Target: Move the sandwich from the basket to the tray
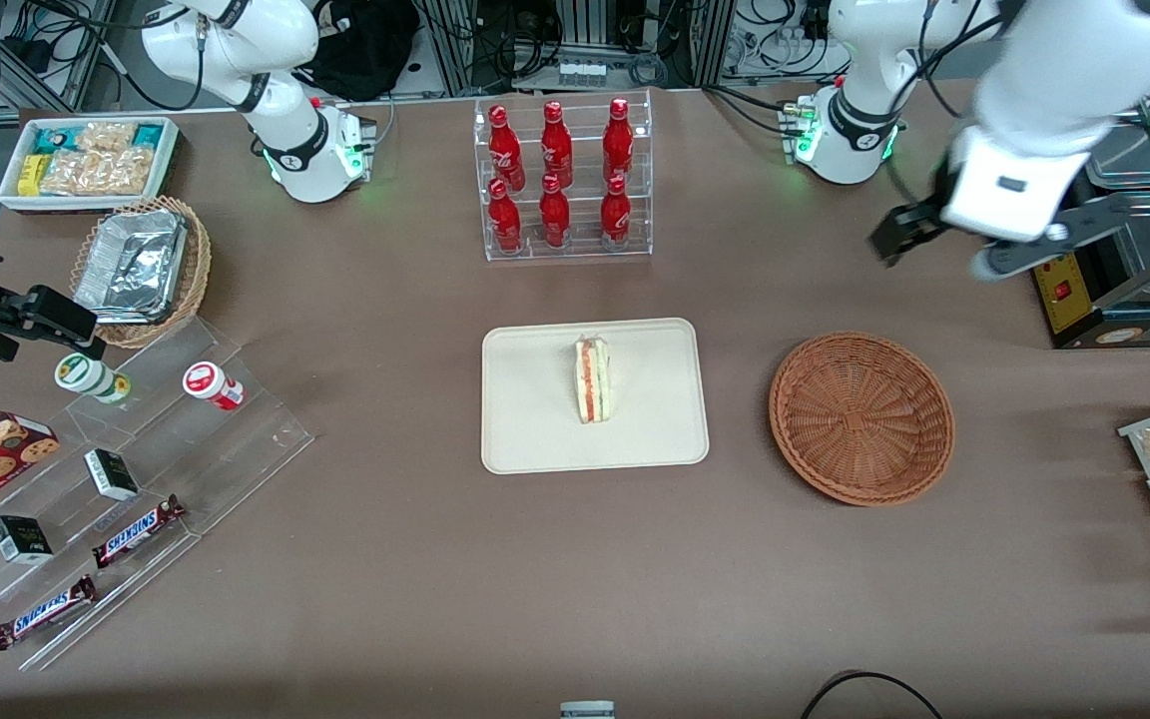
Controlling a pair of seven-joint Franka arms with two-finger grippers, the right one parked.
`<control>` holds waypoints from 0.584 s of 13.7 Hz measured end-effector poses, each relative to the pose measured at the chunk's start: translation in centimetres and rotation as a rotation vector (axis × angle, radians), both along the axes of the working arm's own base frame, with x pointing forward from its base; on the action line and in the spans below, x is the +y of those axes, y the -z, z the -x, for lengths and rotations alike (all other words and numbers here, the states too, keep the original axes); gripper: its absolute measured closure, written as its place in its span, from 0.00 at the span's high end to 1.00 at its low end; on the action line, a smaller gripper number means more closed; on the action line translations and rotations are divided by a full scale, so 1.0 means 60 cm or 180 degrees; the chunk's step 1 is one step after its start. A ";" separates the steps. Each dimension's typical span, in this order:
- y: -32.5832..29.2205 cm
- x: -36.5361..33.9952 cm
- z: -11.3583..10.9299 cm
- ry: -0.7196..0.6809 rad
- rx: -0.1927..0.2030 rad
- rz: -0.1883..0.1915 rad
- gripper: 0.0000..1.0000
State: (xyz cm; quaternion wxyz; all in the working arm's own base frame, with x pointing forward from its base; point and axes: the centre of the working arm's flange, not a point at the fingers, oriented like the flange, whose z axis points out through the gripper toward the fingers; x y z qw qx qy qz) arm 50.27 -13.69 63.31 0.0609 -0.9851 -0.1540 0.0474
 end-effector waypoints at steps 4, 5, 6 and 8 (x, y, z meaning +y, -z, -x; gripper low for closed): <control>0.012 0.061 -0.009 0.0330 0.0151 0.0081 1.00; 0.012 0.072 -0.011 0.0372 0.0171 0.0161 1.00; 0.013 0.086 -0.014 0.0400 0.0183 0.0238 1.00; 0.012 0.121 -0.018 0.0465 0.0200 0.0298 1.00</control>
